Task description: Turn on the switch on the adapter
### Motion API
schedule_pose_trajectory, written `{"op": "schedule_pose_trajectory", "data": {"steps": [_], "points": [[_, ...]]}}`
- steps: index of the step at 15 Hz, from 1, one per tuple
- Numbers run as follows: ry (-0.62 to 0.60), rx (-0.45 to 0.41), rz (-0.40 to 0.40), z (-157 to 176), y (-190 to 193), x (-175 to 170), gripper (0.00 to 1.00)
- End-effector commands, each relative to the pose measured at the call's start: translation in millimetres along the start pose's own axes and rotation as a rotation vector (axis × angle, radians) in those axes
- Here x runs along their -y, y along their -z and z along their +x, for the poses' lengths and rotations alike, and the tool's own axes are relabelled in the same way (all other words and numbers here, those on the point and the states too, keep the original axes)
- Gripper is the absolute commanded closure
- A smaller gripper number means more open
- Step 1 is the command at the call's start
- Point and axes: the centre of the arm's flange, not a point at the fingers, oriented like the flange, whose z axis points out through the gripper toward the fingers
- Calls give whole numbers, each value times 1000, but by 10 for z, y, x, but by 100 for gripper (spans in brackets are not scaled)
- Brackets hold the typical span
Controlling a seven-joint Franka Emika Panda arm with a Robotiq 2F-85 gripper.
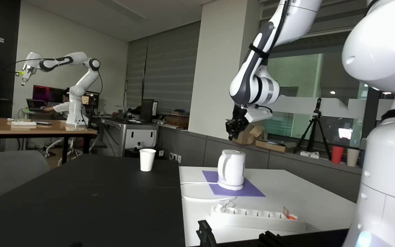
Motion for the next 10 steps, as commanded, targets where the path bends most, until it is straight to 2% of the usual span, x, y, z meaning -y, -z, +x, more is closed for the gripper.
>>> {"op": "schedule_pose_trajectory", "data": {"steps": [1,3,4,10], "points": [[12,13,-7,3,-33,24,71],[22,33,-22,2,-74,21,85],[23,35,-25,6,-81,14,89],[22,36,-28,5,-85,-2,89]]}}
